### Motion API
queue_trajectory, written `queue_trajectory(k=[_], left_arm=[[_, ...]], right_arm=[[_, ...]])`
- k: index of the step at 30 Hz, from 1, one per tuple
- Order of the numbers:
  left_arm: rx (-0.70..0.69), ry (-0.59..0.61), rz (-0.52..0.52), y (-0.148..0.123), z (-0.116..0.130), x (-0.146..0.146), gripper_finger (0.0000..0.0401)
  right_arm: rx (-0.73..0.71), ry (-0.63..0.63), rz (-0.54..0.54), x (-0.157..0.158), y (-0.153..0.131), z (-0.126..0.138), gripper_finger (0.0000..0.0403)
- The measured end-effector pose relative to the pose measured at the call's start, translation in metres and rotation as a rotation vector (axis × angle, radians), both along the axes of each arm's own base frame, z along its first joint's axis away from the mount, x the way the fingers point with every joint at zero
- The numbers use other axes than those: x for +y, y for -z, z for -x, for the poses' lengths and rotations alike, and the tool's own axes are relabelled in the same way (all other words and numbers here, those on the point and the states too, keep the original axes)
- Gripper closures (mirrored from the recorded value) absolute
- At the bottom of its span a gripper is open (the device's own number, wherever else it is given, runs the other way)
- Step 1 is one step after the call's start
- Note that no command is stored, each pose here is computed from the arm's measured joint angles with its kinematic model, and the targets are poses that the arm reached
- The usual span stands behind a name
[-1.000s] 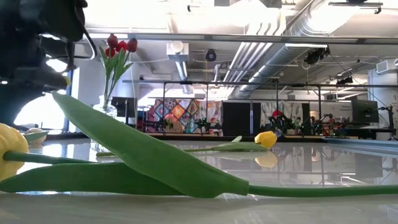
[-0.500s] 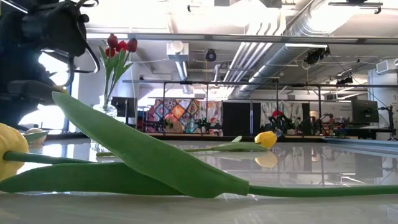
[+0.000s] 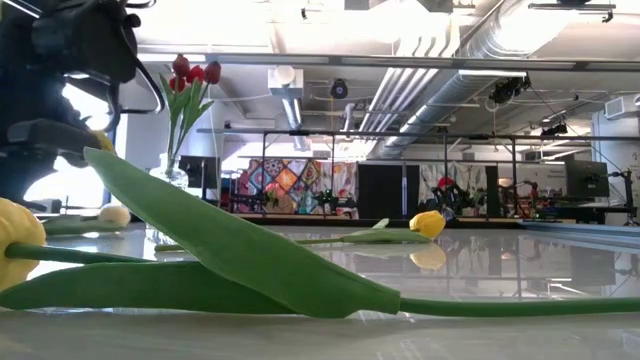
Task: Sort flowers into vase by color
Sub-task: Put the white flower into the yellow vase
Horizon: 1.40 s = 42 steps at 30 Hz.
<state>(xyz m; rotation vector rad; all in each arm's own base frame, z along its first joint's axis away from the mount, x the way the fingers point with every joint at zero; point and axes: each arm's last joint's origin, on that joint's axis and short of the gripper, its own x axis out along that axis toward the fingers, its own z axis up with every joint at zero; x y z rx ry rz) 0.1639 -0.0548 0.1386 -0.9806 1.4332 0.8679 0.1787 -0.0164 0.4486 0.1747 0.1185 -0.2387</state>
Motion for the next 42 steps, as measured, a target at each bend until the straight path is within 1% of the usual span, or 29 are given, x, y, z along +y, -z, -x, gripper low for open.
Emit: queue_trajectory(k=[4,11,15,17,21,23,28,31,36,39,42], left_arm=[[-0.021,0.025,-0.008,-0.002,0.001,0.001,0.0398],[-0.142,0.048,-0.032,-0.012,-0.002,0.003,0.04],[-0.232,0.075,-0.051,-0.021,-0.002,0.006,0.0401],[-0.288,0.085,-0.065,-0.027,-0.002,0.008,0.0401],[-0.42,0.127,-0.061,-0.041,-0.001,0.009,0.0401],[-0.471,0.173,-0.065,-0.05,0.001,0.009,0.0401],[-0.615,0.4,-0.096,-0.078,0.003,0.004,0.0401],[-0.699,0.497,-0.122,-0.096,0.005,0.0,0.0401],[-0.791,0.566,-0.153,-0.114,0.012,-0.004,0.0401],[-0.812,0.582,-0.146,-0.117,0.016,-0.006,0.0401],[-0.86,0.639,-0.12,-0.121,0.021,-0.01,0.0401]], right_arm=[[0.0,0.0,0.0,0.0,0.0,0.0,0.0203],[0.0,0.0,0.0,0.0,0.0,0.0,0.0203],[0.0,0.0,0.0,0.0,0.0,0.0,0.0203],[0.0,0.0,0.0,0.0,0.0,0.0,0.0203],[0.0,0.0,0.0,0.0,0.0,0.0,0.0203],[0.0,0.0,0.0,0.0,0.0,0.0,0.0203],[0.0,0.0,0.0,0.0,0.0,0.0,0.0203],[0.0,0.0,0.0,0.0,0.0,0.0,0.0203],[0.0,0.0,0.0,0.0,0.0,0.0,0.0203],[0.0,0.0,0.0,0.0,0.0,0.0,0.0203],[0.0,0.0,0.0,0.0,0.0,0.0,0.0203]])
